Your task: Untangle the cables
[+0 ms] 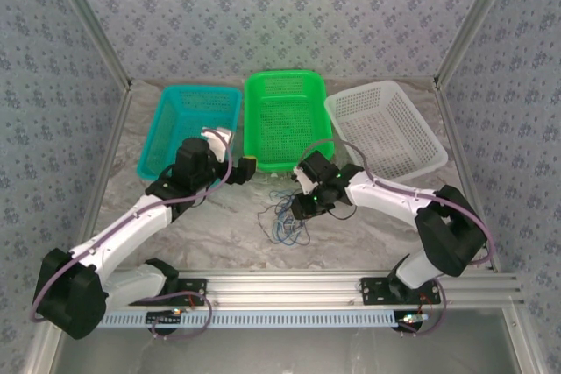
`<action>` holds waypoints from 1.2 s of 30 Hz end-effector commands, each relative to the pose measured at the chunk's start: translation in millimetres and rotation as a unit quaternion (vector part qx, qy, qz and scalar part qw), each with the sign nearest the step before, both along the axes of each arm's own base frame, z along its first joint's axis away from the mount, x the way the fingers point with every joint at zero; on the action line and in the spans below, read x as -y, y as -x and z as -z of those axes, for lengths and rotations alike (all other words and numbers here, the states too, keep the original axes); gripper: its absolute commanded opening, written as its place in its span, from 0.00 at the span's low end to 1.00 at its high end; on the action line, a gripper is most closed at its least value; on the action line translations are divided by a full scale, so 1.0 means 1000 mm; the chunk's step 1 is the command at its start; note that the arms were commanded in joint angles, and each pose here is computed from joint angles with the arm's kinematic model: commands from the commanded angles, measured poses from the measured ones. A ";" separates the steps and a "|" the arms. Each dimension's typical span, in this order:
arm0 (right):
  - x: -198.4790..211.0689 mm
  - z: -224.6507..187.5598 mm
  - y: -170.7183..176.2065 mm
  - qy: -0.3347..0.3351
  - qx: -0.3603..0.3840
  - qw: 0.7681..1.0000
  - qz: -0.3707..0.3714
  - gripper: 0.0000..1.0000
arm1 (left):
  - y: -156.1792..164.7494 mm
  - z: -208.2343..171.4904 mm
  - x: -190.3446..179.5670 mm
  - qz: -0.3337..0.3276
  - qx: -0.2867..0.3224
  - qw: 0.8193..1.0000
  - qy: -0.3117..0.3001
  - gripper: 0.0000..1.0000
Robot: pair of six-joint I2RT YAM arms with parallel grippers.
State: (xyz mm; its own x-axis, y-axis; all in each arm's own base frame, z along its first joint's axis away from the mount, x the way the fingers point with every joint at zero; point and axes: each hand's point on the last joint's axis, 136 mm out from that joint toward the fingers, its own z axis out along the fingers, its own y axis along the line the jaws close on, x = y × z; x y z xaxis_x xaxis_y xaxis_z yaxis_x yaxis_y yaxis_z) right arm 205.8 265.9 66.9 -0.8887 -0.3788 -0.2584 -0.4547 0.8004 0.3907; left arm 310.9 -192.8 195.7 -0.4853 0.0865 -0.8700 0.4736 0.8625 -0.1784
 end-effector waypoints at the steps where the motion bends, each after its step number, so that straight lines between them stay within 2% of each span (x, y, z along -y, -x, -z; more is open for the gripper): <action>1: -0.004 -0.014 -0.007 -0.002 0.024 1.000 0.006 0.13 | 0.002 -0.004 0.002 0.002 0.008 1.000 0.008 0.99; 9: 0.010 -0.064 -0.013 -0.020 0.091 0.995 0.021 0.00 | 0.003 0.000 0.008 0.013 -0.001 1.000 0.013 0.99; 18: 0.017 -0.119 -0.011 -0.080 0.116 0.990 0.012 0.00 | 0.020 0.006 0.053 0.096 -0.017 0.995 0.038 0.99; 25: 0.015 -0.165 -0.018 -0.142 0.158 0.977 0.014 0.00 | 0.031 0.001 0.096 0.161 -0.022 0.985 0.061 0.96; 31: 0.019 -0.192 -0.018 -0.176 0.176 0.969 0.012 0.00 | 0.030 -0.006 0.119 0.190 -0.020 0.978 0.080 0.93; 36: 0.022 -0.199 -0.022 -0.179 0.185 0.966 0.019 0.00 | 0.027 -0.018 0.133 0.202 -0.014 0.975 0.096 0.92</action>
State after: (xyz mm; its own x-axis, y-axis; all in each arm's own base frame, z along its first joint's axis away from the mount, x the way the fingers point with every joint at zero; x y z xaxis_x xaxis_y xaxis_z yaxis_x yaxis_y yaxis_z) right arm 229.5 243.6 249.4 -0.7465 -0.1802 -0.6405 -0.5611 0.6879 0.4604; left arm 281.2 -309.8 183.8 -0.5101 0.1648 -0.8442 0.7251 0.6104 -0.3189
